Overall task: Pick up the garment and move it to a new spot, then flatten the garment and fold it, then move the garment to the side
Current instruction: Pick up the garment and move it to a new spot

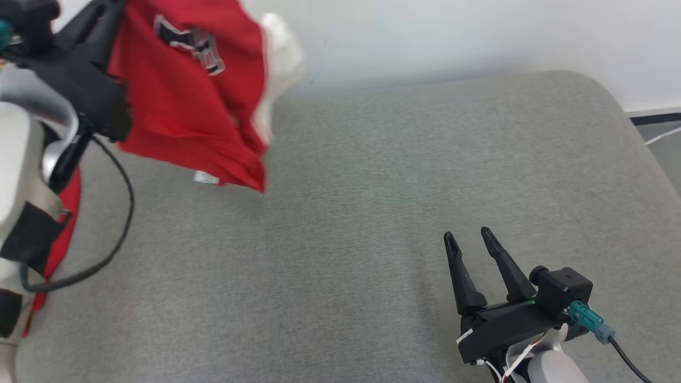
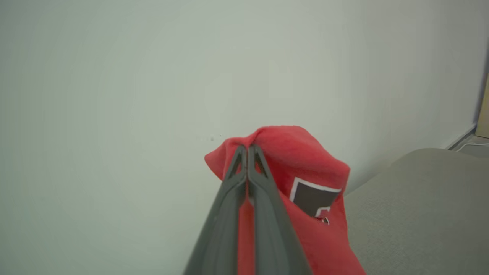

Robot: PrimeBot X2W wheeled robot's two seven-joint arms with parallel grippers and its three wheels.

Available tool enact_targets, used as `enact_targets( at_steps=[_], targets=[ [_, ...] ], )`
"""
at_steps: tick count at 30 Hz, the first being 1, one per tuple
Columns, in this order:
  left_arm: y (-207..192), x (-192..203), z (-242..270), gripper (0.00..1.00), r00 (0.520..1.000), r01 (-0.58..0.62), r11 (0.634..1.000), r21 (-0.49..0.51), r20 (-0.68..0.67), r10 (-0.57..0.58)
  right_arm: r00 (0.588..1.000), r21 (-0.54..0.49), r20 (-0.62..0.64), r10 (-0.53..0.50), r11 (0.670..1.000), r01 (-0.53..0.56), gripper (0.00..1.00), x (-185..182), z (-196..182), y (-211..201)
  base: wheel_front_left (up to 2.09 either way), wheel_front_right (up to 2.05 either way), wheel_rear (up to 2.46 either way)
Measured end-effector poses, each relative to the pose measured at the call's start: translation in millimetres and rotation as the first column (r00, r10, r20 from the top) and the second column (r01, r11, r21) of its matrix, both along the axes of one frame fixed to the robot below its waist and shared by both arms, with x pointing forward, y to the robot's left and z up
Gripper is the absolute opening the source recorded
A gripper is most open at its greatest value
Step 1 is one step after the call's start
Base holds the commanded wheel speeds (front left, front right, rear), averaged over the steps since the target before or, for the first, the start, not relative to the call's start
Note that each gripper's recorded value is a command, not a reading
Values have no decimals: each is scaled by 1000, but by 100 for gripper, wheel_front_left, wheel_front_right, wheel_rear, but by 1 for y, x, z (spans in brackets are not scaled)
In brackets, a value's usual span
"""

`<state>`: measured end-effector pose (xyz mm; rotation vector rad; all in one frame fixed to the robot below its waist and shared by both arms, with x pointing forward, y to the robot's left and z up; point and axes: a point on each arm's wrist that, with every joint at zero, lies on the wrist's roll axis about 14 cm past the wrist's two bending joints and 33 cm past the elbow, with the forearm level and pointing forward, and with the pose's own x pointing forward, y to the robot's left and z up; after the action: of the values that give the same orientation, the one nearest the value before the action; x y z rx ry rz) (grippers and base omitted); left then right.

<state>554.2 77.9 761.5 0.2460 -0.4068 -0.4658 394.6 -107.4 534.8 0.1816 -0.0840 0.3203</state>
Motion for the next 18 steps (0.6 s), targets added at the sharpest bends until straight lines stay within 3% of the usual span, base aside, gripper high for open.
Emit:
enact_targets(
  at_steps=[9,18],
  targets=[
    [-89,-49,21,0,968,241,970,23,67,-243,997,13,14,-79,997,78,100,-9,3,-23,0,0,0],
    [-164,-104,0,0,881,472,882,14,27,-472,990,16,3,-144,989,144,100,-15,-2,-43,0,0,0]
  ],
)
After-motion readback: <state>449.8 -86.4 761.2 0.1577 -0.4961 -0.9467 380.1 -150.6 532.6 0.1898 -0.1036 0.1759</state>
